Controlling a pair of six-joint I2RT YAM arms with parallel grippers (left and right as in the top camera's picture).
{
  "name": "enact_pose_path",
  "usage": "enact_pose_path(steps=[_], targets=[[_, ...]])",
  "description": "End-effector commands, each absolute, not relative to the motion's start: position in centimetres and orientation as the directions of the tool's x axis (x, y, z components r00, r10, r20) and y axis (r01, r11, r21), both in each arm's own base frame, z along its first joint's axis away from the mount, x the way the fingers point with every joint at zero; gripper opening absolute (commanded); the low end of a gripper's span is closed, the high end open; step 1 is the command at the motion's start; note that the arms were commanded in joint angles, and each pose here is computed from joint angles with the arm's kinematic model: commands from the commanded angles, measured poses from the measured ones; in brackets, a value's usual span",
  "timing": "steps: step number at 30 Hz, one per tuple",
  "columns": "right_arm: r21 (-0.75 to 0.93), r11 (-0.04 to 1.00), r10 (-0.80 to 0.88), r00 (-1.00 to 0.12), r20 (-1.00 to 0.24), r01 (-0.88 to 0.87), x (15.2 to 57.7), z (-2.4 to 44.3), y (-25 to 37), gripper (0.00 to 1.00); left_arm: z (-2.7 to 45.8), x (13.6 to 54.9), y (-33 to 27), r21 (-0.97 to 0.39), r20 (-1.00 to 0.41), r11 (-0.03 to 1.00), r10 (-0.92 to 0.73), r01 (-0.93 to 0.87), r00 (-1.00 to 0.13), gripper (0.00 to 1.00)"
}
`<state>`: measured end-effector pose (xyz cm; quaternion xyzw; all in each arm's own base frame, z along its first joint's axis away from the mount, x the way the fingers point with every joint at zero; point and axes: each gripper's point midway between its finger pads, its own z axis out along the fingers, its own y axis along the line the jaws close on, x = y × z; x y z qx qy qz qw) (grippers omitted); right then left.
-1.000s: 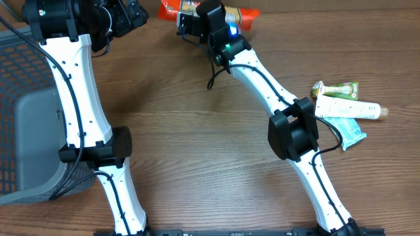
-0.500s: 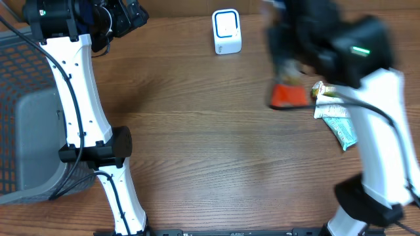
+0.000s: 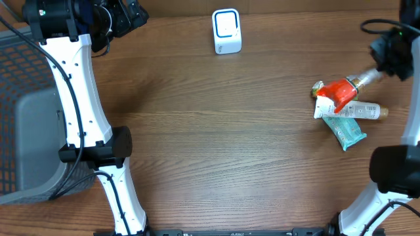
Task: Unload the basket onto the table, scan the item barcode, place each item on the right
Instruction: 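Carry the pack right and release it onto the other items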
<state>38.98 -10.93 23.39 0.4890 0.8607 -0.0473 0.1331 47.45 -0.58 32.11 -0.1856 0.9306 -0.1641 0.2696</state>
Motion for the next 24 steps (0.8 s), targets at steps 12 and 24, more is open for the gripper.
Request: enact_pose_path(steps=[12, 24], targets=[[0.097, 0.488, 0.847, -0.444, -0.291, 0.867, 40.4, 19.1, -11.5, 0.16, 32.4, 47.4, -1.0, -0.414, -0.441, 0.874, -0.437, -0.254, -0.784, 1.00], [0.274, 0.692, 0.708, -0.556, -0.434, 0.668, 37.6, 34.6, -7.5, 1.00, 32.4, 47.4, -1.0, -0.414, -0.441, 0.874, -0.437, -0.254, -0.784, 1.00]])
